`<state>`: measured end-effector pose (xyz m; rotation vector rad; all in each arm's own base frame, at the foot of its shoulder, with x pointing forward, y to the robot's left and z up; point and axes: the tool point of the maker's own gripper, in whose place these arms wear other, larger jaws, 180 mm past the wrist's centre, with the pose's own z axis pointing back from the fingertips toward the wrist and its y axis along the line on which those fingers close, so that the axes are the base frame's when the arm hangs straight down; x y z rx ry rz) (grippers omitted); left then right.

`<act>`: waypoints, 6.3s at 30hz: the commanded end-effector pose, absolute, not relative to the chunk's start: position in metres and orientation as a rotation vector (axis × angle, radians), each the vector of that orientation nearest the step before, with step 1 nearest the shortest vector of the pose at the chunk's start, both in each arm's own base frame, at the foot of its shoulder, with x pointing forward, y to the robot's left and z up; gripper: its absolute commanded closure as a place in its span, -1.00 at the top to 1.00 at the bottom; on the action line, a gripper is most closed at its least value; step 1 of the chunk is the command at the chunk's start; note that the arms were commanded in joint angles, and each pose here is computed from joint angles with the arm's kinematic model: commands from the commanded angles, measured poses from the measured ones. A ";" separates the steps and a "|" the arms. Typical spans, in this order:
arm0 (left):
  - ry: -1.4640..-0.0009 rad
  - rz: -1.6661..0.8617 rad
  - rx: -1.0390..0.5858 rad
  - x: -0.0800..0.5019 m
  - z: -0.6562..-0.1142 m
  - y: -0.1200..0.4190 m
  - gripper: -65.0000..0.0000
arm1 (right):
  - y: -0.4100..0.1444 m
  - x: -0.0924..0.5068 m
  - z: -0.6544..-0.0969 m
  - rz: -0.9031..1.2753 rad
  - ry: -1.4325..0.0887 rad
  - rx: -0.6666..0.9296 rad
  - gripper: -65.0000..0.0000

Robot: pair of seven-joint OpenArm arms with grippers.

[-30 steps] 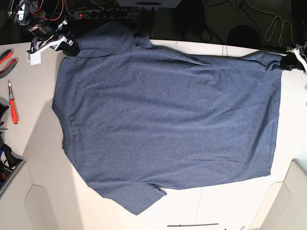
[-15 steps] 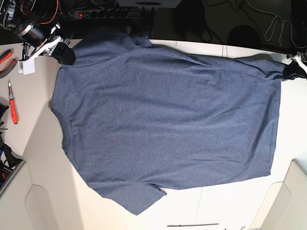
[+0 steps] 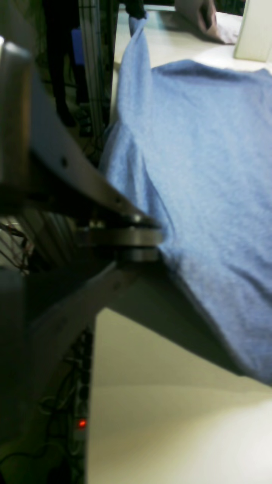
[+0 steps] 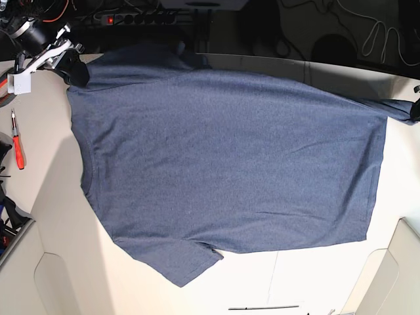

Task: Layout the t-shirt on the table in an organized manner, then fold the t-shirt properly
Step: 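Pull the collar with the right gripper to stretch the shirt flat, then grasp the shirt edges with both grippers and pull them taut, then release the shirt with both grippers and lift them away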

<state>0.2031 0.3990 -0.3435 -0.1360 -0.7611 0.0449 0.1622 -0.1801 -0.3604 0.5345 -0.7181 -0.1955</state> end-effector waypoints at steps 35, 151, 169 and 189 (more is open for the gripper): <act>-0.882 -0.035 0.024 0.323 -0.362 0.412 -1.00 | -0.147 0.349 -0.396 -0.034 -0.848 0.437 -1.00; -0.883 -0.098 -0.154 0.245 -0.346 0.333 -0.49 | -0.177 0.244 -0.373 0.230 -0.694 0.106 -0.47; -1.131 0.238 -0.120 0.198 -0.248 0.427 -0.49 | -0.105 0.117 -0.395 0.069 -0.548 0.400 -0.45; -1.145 0.252 -0.114 0.193 -0.243 0.431 -0.49 | -0.071 0.104 -0.476 -0.163 -0.379 0.684 -0.27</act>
